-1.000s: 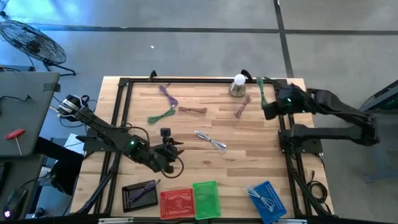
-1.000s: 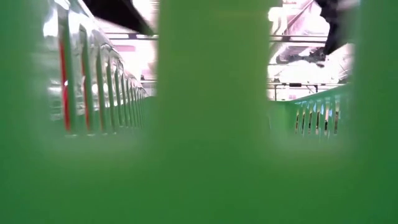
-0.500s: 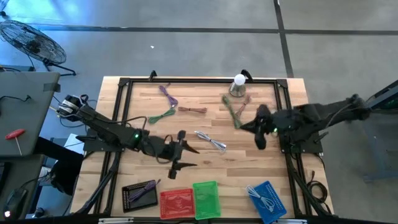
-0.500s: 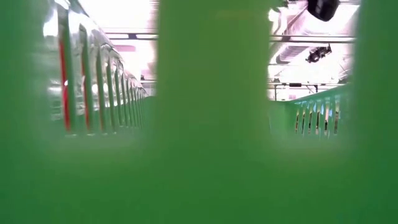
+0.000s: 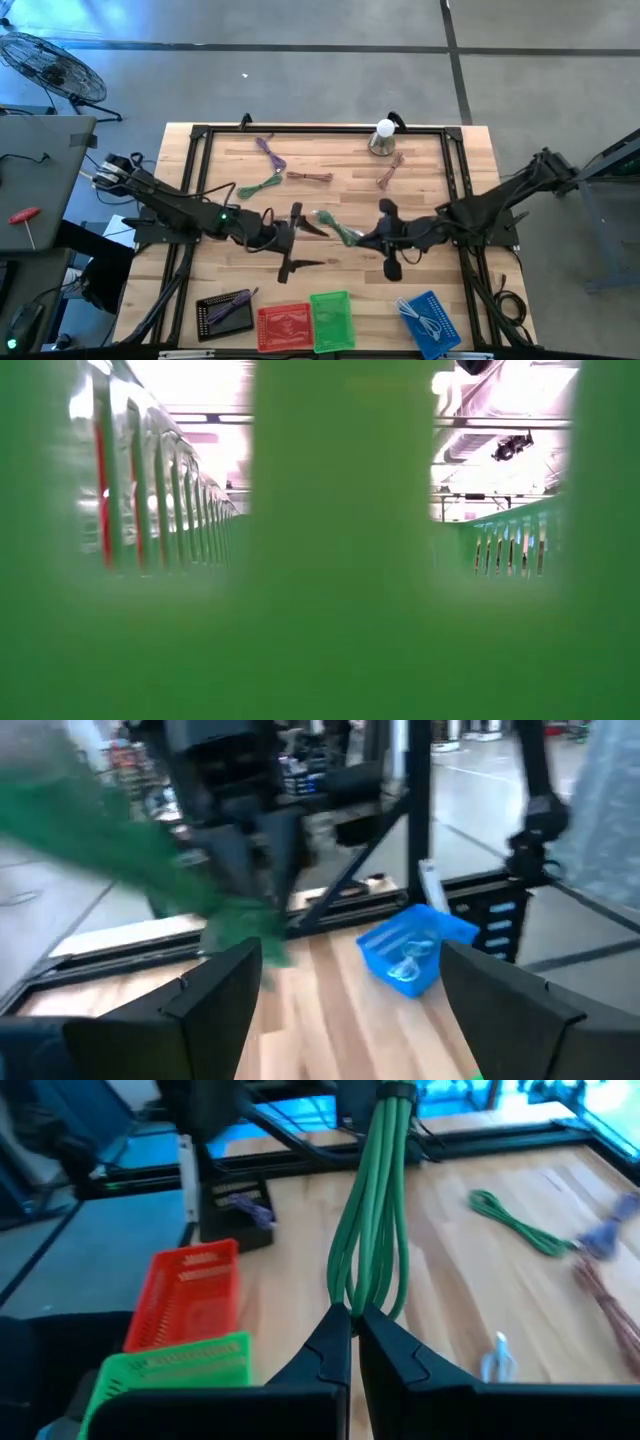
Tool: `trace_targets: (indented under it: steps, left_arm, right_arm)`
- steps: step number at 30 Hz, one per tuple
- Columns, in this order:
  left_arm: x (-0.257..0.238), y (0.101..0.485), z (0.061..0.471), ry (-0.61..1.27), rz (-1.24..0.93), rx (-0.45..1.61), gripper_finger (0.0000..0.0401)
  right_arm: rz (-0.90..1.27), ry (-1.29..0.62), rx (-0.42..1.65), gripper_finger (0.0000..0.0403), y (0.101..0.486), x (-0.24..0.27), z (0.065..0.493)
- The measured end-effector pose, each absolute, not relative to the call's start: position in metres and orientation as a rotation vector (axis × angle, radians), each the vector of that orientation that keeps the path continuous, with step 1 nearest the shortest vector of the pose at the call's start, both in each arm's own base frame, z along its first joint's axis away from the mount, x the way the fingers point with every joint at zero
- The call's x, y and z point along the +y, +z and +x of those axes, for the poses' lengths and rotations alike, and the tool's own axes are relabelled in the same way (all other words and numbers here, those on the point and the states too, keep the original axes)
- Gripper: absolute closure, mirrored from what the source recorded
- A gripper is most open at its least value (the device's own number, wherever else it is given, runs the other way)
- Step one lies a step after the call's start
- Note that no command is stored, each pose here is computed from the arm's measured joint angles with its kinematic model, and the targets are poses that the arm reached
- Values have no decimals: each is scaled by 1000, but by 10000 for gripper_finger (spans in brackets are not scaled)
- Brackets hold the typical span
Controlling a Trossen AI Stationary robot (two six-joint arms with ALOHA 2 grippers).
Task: Pick & Place USB Port
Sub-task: Put the right green charger cable into the green bin
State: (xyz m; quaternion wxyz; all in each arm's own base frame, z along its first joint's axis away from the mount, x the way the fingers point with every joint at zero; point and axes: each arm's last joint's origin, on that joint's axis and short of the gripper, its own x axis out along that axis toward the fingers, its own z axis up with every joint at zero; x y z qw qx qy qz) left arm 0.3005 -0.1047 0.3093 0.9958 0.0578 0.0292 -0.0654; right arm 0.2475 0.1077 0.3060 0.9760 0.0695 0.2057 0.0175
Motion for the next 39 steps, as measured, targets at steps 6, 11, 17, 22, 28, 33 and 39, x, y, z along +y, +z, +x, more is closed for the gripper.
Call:
trace_targets:
  steps: [6,11,17,22,28,33,39]
  left_arm:
    - [-92,300,311,-97,73,95,103]
    - [-87,292,322,-73,60,78,103]
    - [-89,290,325,-101,67,58,103]
    - [-89,293,325,-121,58,25,103]
    - [-90,296,325,-136,50,-7,103]
    - [-90,301,325,-145,36,-59,103]
    - [-90,304,325,-134,31,-81,108]
  right_arm:
    - [94,83,374,402,306,121,249]
    - [80,81,380,402,304,124,249]
    - [71,73,393,402,302,124,250]
    - [62,58,415,402,299,123,249]
    - [61,42,416,402,299,123,249]
    - [61,39,419,403,299,122,249]
    - [62,39,419,403,299,122,249]
